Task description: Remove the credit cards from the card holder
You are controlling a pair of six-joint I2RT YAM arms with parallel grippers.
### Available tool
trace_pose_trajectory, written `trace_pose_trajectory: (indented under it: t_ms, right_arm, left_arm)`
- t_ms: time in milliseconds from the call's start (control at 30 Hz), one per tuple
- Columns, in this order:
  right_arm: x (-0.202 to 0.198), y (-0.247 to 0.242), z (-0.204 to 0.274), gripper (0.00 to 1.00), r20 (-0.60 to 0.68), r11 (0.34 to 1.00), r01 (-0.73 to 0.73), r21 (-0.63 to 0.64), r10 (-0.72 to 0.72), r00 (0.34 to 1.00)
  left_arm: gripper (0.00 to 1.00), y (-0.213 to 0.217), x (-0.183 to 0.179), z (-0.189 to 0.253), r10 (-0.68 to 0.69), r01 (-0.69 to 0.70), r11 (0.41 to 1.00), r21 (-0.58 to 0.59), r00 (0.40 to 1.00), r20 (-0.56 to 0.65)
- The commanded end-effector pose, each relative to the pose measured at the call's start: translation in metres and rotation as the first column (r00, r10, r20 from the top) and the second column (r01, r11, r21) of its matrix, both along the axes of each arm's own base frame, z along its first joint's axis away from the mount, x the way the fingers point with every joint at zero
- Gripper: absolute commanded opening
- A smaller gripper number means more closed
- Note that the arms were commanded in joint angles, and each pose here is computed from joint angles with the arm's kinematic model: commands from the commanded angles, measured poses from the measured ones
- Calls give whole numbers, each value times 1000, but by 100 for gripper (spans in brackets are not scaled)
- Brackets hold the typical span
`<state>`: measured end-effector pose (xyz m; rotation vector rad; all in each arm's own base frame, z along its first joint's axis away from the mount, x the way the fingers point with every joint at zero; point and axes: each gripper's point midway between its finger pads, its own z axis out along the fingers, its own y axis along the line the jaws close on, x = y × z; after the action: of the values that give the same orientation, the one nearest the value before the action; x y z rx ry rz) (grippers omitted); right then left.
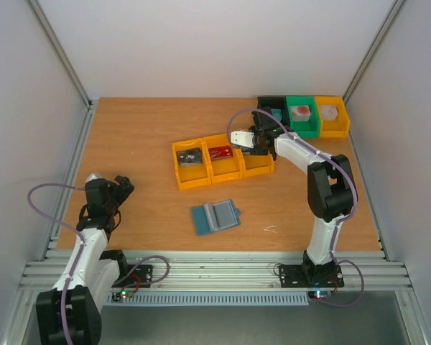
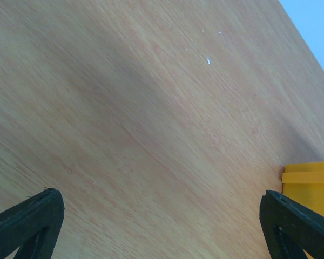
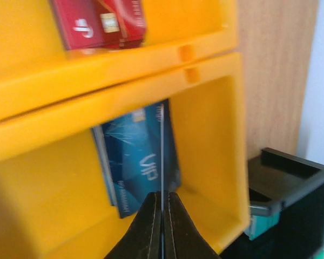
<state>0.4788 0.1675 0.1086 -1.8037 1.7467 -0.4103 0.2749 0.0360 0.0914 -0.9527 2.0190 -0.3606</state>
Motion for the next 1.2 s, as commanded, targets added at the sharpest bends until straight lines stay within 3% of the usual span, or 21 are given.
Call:
trace_pose_trajectory:
  t_ms: [0, 400, 600, 700, 800, 833, 1067, 1100, 1167]
  right_arm:
    - [-19, 8, -12, 1, -62, 998, -54, -11, 54, 997]
    - [13, 13, -27, 1, 56, 997, -79, -18, 80, 995]
    - [22, 15, -30, 13, 85, 994, -100, -36, 103, 991]
    - [20, 14, -31, 30, 90, 995, -96, -31, 99, 991]
    - [17, 5, -35, 60, 78, 995, -69, -68, 75, 994]
    - [15, 3, -34, 65, 65, 995, -64, -75, 69, 996]
    - [15, -2, 0, 81, 103, 998, -26, -58, 32, 994]
    - [16, -3, 3, 91, 112, 998, -20, -59, 27, 993]
    - [17, -3, 13, 98, 134, 999, -4, -38, 9, 991]
  left_arm:
    - [99, 4, 5, 3, 3, -4, 1000, 23, 1000, 29]
    - [99, 3, 5, 1, 0, 0, 1000, 19, 1000, 20]
    - [99, 3, 5, 1, 2, -2, 1000, 17, 1000, 24]
    - [99, 4, 5, 4, 4, -5, 1000, 18, 999, 36]
    - [99, 4, 5, 5, 12, -12, 1000, 13, 999, 42]
    - [99, 4, 5, 5, 15, -16, 1000, 7, 999, 46]
    - [99, 4, 6, 18, 27, -27, 1000, -1, 994, 105]
    - [99, 5, 6, 20, 28, -29, 1000, 2, 994, 110]
    - [99, 5, 7, 25, 23, -24, 1000, 10, 991, 131]
